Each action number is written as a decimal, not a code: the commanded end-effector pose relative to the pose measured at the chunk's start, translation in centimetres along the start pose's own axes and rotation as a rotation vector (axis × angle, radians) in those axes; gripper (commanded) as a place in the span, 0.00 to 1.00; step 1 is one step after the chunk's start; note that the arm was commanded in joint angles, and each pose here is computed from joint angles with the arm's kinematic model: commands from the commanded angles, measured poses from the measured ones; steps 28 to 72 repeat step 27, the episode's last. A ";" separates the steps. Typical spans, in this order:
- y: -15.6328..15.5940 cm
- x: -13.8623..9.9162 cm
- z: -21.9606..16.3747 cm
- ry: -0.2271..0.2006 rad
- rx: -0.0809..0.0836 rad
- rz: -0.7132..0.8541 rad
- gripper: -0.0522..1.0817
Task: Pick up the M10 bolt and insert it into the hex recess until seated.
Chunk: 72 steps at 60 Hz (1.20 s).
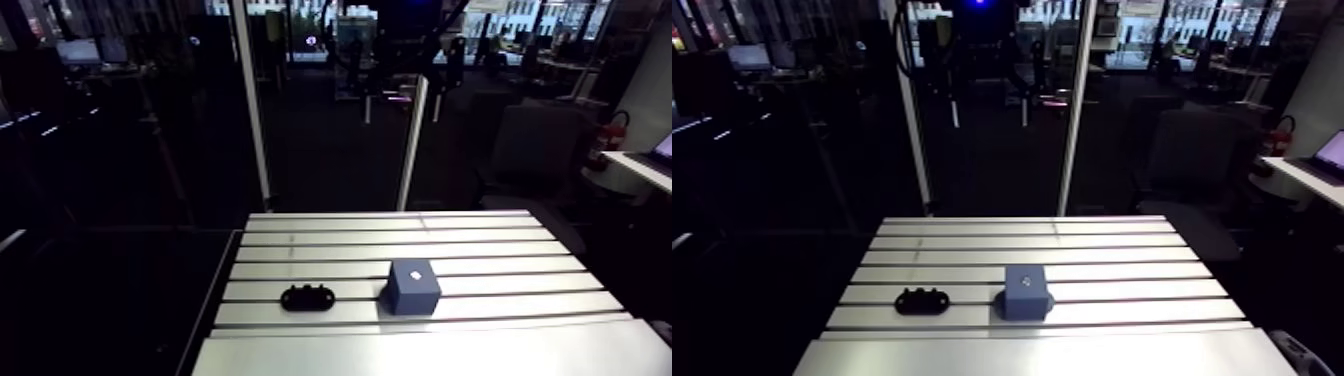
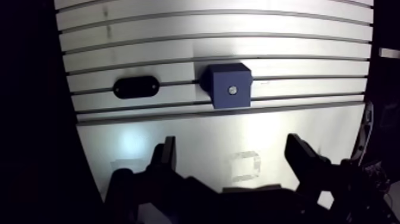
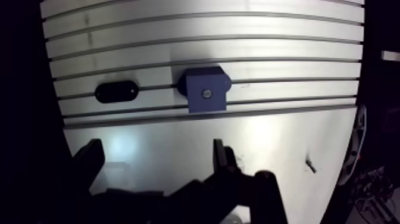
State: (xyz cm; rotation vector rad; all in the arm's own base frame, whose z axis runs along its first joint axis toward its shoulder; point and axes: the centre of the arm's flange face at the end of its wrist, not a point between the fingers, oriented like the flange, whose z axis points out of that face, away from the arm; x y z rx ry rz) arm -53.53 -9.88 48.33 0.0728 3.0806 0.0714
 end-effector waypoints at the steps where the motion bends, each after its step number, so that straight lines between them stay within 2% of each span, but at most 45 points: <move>1: -0.9 -0.5 0.5 -0.011 -0.007 -0.017 0.06; 72: -1.4 -0.8 0.3 -0.005 -0.003 -0.033 0.06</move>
